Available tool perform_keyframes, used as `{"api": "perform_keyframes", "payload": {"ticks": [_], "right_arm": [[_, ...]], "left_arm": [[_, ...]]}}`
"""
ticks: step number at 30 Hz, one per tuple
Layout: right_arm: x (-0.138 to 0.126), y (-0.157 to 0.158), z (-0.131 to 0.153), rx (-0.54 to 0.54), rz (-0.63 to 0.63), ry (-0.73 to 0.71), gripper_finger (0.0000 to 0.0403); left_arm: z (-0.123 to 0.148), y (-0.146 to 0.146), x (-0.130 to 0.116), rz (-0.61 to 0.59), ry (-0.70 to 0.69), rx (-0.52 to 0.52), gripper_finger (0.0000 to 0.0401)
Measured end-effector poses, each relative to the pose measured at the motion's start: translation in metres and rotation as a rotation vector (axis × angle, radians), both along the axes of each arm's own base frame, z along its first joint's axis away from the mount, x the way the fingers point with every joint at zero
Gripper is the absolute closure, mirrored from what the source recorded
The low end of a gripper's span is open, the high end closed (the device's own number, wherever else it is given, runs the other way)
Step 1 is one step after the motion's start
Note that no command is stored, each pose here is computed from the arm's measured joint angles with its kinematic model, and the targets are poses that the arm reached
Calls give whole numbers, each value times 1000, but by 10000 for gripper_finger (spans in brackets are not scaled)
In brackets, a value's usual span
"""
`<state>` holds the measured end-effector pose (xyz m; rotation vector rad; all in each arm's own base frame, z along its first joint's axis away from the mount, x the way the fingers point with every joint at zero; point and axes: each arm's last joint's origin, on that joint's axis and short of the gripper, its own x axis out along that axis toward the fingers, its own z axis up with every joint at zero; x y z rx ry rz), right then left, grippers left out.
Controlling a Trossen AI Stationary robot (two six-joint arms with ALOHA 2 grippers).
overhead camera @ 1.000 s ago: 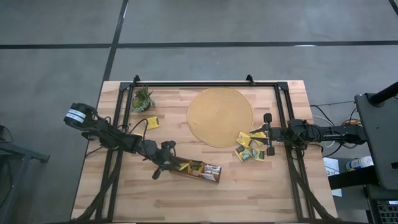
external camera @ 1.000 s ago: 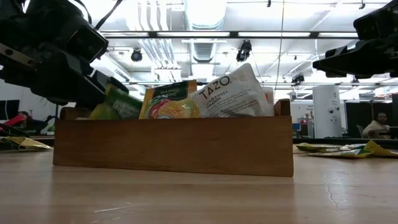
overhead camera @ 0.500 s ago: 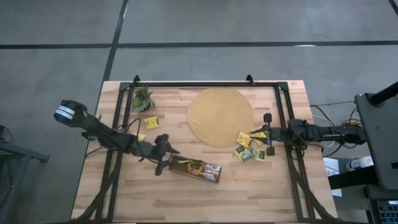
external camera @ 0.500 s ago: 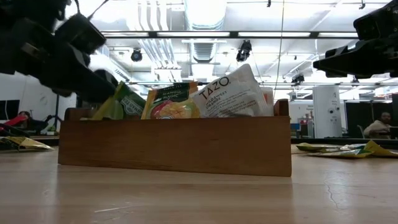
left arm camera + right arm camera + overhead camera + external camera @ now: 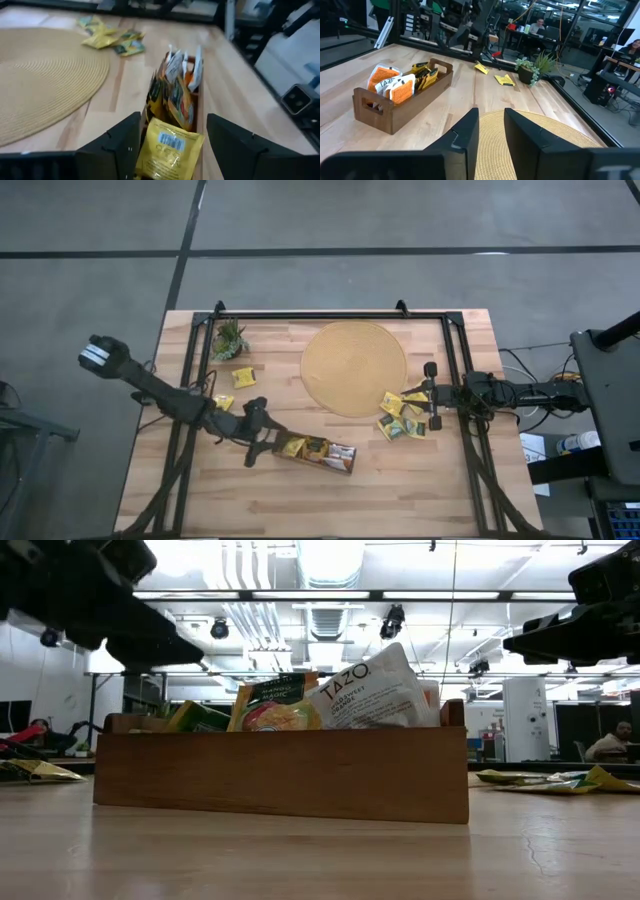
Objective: Pick & Place Tea
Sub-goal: Put the yellow tea bag into the left section of the wooden organizer
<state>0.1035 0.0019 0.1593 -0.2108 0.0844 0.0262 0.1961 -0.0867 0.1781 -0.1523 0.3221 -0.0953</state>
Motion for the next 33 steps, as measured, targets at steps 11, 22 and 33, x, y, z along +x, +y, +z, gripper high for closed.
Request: {"api": "perform_keyframes", "payload": {"ticks": [11, 22, 33], "right_arm": [[0, 0, 0, 0, 0, 0, 331], [0, 0, 0, 0, 0, 1, 322], [0, 0, 0, 0, 0, 1, 314]], "left_arm": [[50, -60, 52, 195, 267, 309, 181], [67, -102, 101, 95, 235, 396, 181], [68, -102, 109, 151, 223, 333, 181]]}}
